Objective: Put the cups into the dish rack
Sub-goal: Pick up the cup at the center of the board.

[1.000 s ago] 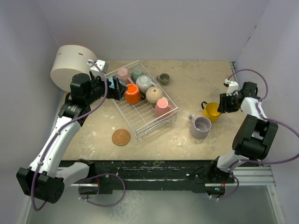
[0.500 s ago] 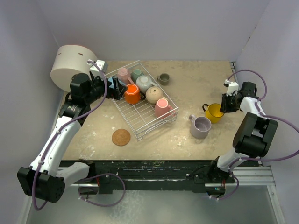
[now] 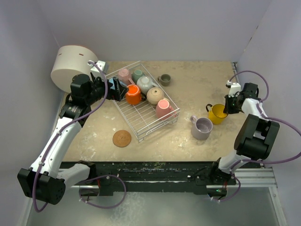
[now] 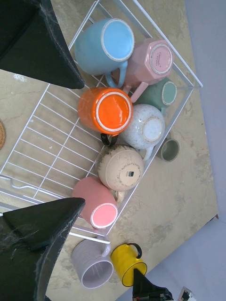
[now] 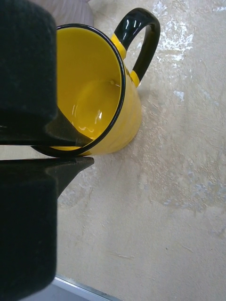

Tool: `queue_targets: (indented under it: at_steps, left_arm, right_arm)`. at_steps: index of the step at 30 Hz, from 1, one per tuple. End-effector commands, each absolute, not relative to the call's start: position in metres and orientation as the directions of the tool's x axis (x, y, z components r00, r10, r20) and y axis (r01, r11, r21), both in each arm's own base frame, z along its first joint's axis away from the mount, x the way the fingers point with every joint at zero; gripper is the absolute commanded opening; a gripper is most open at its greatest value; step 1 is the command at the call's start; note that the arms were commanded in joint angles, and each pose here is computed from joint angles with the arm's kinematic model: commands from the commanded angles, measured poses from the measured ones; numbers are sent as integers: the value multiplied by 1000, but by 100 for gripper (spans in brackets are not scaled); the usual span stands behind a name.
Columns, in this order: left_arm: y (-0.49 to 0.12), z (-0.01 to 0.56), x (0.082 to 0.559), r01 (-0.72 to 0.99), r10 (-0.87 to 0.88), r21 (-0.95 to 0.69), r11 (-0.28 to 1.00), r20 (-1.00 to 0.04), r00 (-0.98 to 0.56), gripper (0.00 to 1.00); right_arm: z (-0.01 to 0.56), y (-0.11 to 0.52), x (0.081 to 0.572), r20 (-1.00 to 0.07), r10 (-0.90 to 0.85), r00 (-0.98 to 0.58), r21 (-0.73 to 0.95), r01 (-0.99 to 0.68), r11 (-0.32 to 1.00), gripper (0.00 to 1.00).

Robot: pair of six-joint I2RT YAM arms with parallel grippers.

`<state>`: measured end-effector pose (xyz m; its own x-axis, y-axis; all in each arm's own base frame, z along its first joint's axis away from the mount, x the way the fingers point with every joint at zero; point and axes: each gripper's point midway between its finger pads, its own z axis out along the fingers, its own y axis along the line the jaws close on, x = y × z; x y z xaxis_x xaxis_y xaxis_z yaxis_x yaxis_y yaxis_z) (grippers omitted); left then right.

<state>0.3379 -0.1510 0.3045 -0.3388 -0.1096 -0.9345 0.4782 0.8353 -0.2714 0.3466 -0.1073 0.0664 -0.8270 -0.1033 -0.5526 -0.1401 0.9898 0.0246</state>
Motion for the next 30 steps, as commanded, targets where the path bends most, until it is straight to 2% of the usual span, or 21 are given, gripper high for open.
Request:
queue_targets:
  at_steps: [1,12,18,30]
  left_arm:
    - [-152,320,342,499,-133,-267,824,-948,-287,99]
    - [-152,320,342,500,-135,-267,824,-949,-285,99]
    - [-149,322,341,492,-129,-254,833,-953,-274,99]
    - [-147,333,335,503,-135,-241,830,-962,-238,99]
  right_arm:
    - [96,-106,353,-630,-113,-768,-9,-138,990,0]
    - [144,-108,359,-746,-143,-650,-88,-117,989,0]
    - [195,-105,364,-828,-168,-534,-134,-104,986,0]
    - [315,-61,365,-946,-237,-221,-176,-262,949,0]
